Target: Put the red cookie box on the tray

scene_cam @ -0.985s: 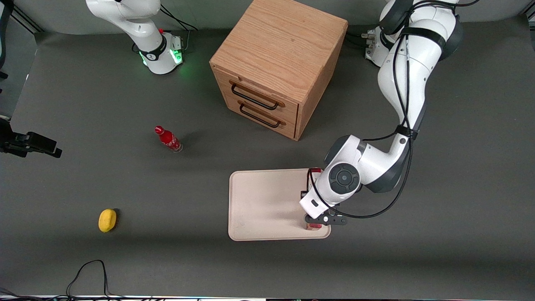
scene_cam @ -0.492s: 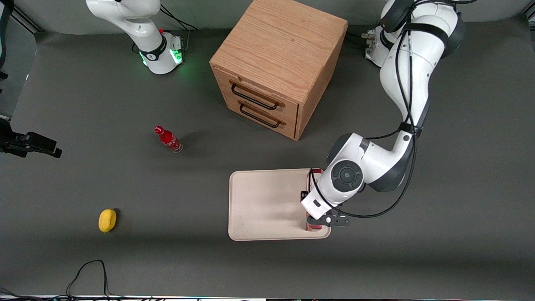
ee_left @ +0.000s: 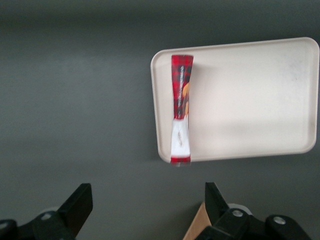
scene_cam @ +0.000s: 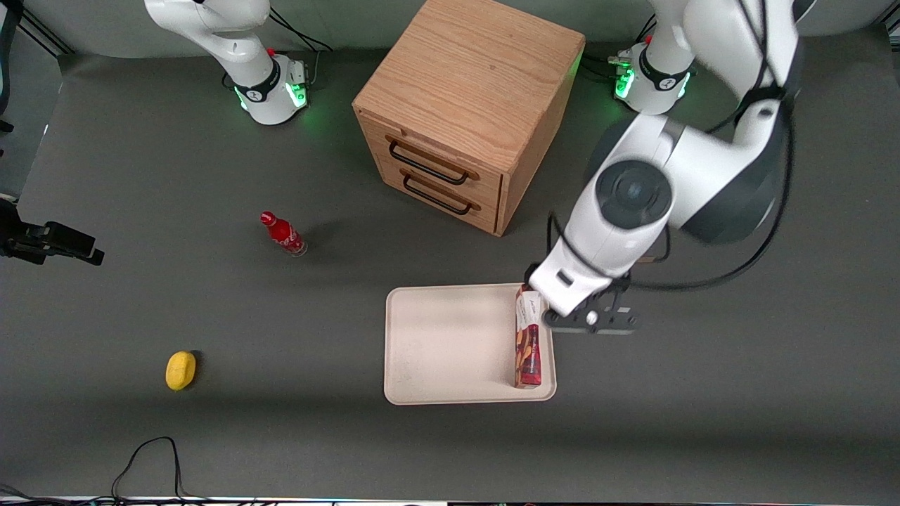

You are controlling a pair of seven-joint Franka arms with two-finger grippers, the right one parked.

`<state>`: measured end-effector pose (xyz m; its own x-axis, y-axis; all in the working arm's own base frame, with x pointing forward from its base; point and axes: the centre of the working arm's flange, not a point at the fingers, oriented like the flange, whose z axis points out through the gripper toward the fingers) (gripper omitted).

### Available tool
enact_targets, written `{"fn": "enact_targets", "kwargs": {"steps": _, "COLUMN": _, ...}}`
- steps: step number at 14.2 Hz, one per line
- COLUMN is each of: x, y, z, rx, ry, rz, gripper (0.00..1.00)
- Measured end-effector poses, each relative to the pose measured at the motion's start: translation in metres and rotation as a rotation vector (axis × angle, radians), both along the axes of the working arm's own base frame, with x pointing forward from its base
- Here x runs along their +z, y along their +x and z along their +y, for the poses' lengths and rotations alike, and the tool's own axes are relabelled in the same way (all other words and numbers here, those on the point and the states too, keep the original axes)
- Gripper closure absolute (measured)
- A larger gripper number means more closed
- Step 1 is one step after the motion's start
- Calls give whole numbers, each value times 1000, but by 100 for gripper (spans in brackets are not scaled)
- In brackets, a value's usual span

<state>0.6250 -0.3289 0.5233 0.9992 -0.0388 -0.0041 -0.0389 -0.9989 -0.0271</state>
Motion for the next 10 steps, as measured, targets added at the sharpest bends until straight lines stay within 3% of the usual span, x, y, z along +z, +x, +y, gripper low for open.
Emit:
{"fn": "enact_targets", "kwargs": {"steps": 4, "x": 64, "y": -30, "z": 39, "rx": 39, "ry": 47, "rz": 34, "gripper": 0}}
{"fn": "enact_targets", "kwargs": {"steps": 7, "x": 87, "y": -30, "z": 91, "rx": 32, "ry": 69, "rz": 66, "gripper": 0}}
{"fn": "enact_targets", "kwargs": {"steps": 10, "x": 104, "y": -24, "z": 155, "rx": 21, "ry": 71, "rz": 67, "gripper": 0}}
